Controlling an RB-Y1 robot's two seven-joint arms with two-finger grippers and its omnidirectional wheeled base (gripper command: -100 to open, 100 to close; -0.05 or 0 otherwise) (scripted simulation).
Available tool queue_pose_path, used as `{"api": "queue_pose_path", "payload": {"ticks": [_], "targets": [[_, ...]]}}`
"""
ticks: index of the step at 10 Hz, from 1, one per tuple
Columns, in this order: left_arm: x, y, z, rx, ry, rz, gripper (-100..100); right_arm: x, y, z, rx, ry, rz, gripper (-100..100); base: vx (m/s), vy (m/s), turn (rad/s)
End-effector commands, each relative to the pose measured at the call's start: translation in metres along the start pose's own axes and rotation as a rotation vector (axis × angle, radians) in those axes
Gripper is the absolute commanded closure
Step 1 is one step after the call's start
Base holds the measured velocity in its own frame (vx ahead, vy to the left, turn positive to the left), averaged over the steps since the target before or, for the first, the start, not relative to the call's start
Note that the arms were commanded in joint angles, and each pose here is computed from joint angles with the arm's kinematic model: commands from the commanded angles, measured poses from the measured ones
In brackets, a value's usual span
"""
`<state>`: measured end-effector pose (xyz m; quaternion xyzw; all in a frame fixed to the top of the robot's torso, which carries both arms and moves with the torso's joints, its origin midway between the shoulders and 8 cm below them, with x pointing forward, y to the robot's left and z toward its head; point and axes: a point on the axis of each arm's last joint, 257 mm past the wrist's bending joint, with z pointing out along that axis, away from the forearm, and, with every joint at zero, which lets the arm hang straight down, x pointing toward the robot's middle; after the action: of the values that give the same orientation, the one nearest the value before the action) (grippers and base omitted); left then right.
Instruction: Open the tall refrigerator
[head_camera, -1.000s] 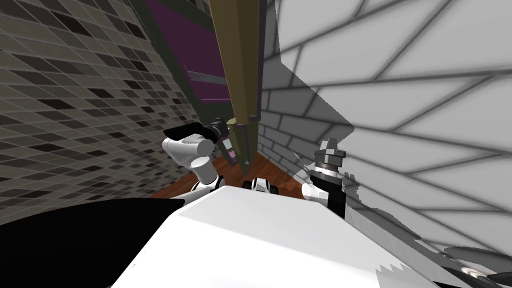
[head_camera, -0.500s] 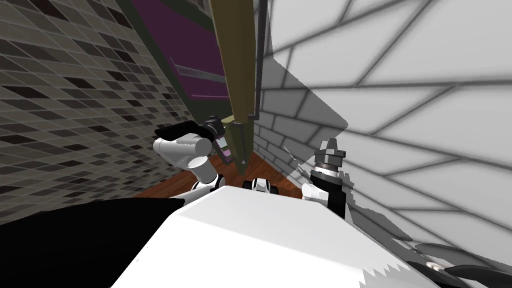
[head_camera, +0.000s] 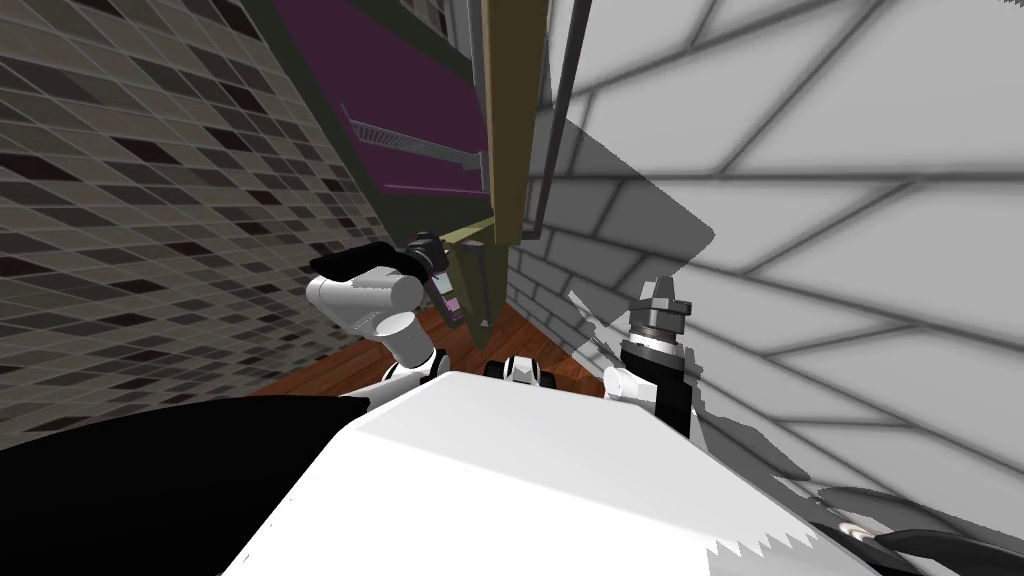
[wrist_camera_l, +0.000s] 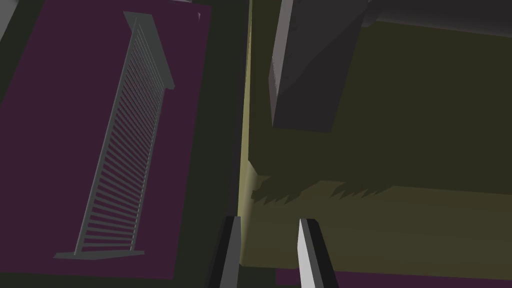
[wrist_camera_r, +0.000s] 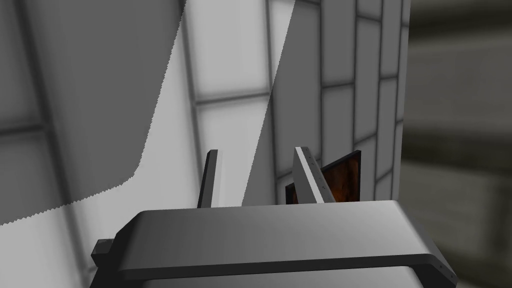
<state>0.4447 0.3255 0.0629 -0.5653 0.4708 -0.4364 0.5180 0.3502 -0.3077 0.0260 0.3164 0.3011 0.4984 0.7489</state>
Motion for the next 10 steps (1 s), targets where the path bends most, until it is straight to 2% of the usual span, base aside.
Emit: {"api": "queue_pose_path", "payload": {"ticks": [1, 3, 4, 10], "targets": [[0.0036, -0.0079, -0.0005, 0.025, 0.009, 0.000, 100, 0.0000, 0.0000, 0.0000, 0.000, 0.000, 0.000, 0, -0.008, -0.003, 0.025], [0.0036, -0.0079, -0.0005, 0.025, 0.009, 0.000, 100, 0.0000, 0.0000, 0.0000, 0.000, 0.000, 0.000, 0, 0.000, 0.000, 0.000], [-0.0061, -0.0025, -0.0012, 0.008, -0.018, -0.001, 100, 0.0000, 0.0000, 0.0000, 0.000, 0.000, 0.000, 0, 0.008, 0.005, -0.050], [-0.0061, -0.0025, -0.0012, 0.008, -0.018, -0.001, 100, 0.0000, 0.0000, 0.0000, 0.000, 0.000, 0.000, 0, -0.003, 0.004, -0.007]]}}
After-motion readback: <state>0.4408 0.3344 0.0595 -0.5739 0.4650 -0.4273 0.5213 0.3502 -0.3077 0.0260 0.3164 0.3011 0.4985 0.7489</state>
